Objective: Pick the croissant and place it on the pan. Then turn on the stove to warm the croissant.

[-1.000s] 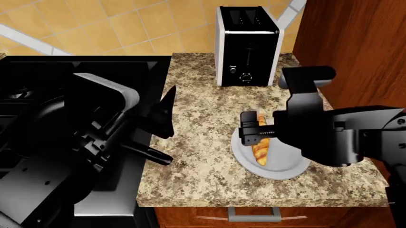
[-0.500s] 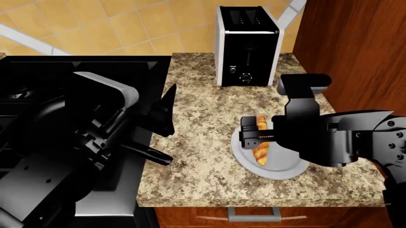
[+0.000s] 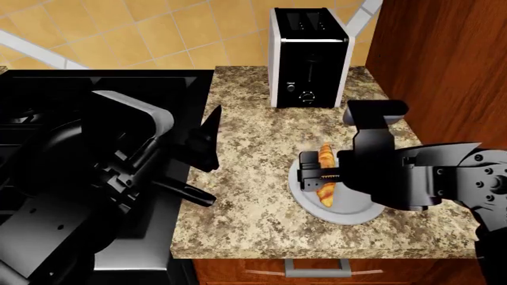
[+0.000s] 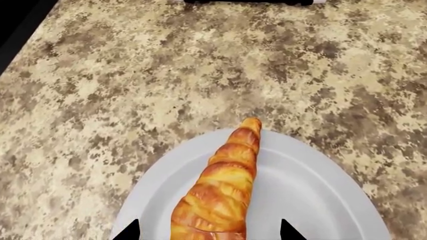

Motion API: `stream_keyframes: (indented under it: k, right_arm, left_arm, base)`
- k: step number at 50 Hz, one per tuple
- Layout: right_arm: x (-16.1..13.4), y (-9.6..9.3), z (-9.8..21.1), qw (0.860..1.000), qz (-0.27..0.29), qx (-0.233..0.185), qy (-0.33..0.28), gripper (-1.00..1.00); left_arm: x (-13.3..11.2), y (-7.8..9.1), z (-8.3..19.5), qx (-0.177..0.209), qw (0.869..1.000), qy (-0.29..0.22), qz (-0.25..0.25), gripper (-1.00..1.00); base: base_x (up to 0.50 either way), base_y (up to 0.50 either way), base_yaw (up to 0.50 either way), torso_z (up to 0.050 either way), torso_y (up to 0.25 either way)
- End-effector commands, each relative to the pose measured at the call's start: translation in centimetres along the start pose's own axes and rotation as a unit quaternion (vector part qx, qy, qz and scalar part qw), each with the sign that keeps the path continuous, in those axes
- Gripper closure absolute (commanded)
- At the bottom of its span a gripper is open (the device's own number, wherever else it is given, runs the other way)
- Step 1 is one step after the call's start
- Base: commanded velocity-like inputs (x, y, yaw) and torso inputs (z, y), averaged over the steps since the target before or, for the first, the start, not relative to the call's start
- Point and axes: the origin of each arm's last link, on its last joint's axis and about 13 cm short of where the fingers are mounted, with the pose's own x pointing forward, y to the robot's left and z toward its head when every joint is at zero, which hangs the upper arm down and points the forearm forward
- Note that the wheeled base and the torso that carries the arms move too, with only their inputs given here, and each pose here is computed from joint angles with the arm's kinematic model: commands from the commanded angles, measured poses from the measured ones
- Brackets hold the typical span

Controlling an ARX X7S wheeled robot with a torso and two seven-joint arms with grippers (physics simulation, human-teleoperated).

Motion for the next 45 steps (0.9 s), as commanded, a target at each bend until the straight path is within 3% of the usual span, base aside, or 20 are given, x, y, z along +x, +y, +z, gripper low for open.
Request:
stream_keyframes:
  k: [1,28,29,45]
  right_arm:
    - [0.28,-0.04,-0.20,1.000,0.003,0.000,0.005,-1.00]
    - [0.42,-0.25,-0.65,1.000,0.005,0.008,0.012,-1.00]
    - [0.41,-0.25,-0.66,1.000,0.005,0.008,0.011,1.00]
    - [0.03,-0.28,-0.46,1.000,0.001,0.003,-0.003,1.00]
  left_arm:
    - [0.05,0.06,-0.11,-0.003,1.000,0.003,0.002,-1.00]
    - [0.13,0.05,-0.03,-0.005,1.000,0.003,0.002,-1.00]
    - [0.11,0.04,-0.02,-0.005,1.000,0.003,0.002,-1.00]
    - [0.11,0.00,-0.14,-0.002,1.000,0.005,0.000,-1.00]
  base:
    - [0.00,0.00,0.00,0.000,0.000]
    - [0.00,0.00,0.00,0.000,0.000]
    - [0.00,0.00,0.00,0.000,0.000]
    - [0.00,0.00,0.00,0.000,0.000]
